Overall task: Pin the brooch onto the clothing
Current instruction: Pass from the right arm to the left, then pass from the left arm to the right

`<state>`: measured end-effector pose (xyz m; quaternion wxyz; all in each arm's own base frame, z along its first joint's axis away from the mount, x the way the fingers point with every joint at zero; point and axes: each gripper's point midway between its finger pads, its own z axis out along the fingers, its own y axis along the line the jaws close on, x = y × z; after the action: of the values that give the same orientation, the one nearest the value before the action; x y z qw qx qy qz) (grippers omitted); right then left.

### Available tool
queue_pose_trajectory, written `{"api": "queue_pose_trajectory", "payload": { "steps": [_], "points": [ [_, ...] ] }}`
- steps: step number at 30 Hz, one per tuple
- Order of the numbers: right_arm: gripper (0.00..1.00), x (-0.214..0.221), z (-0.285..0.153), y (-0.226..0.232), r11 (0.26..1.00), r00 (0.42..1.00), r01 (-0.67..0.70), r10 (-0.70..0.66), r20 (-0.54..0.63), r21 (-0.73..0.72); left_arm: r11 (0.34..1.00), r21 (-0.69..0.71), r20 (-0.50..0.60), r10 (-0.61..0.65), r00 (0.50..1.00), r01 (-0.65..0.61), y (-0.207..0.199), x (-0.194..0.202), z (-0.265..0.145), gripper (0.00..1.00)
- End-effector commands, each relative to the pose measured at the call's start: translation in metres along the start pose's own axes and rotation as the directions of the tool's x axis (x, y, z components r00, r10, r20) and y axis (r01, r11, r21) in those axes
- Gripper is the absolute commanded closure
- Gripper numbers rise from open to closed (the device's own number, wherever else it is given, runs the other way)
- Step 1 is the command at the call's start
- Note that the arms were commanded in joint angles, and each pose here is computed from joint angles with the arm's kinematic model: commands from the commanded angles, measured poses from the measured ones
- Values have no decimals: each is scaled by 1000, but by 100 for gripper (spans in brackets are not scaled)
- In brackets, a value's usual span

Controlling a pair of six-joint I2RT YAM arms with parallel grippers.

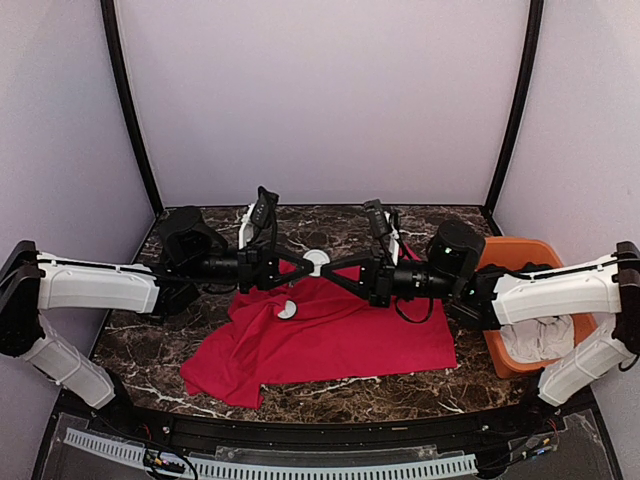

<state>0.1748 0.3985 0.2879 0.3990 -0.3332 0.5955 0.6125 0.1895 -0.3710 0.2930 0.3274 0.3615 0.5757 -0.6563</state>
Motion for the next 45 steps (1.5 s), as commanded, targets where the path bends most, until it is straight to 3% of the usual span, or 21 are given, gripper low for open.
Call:
{"api": "queue_pose_trajectory", "payload": {
  "steps": [1, 3, 9, 11, 13, 19, 27, 34, 45],
  "points": [
    [100, -2, 6, 3, 1000, 1000, 11, -11, -3, -16, 999, 21, -2, 26, 1000, -26, -9, -7, 2, 99],
    [94, 0, 6, 3, 1000, 1000, 13, -13, -15, -15, 999, 21, -6, 24, 1000, -24, -9, -6, 2, 99],
    [45, 2, -4, 8, 995, 987, 99, -96, -128, 15, 1000, 27, -77, -8, 997, 10, -11, 5, 1, 99],
    [35, -4, -12, 11, 987, 972, 155, -147, -181, 33, 999, 24, -123, -20, 992, 23, -14, 12, -1, 99],
    [31, -8, -20, 13, 978, 953, 205, -191, -236, 36, 1000, 7, -171, -29, 985, 30, -14, 20, -4, 99],
    [31, -3, -24, 20, 970, 888, 241, -225, -401, -12, 999, -29, -290, -52, 956, 45, -22, 36, -14, 99],
    [45, 27, 0, 1, 995, 847, 94, -92, -524, -23, 996, -75, -370, -67, 927, 42, -24, 44, -22, 99],
    [58, 27, 11, 10, 996, 846, 35, -70, -528, -77, 996, -82, -372, -71, 926, 43, -25, 46, -23, 99],
    [62, 29, 17, 20, 990, 843, -33, -45, -536, -134, 995, -83, -381, -78, 921, 50, -23, 52, -22, 99]
  ]
}}
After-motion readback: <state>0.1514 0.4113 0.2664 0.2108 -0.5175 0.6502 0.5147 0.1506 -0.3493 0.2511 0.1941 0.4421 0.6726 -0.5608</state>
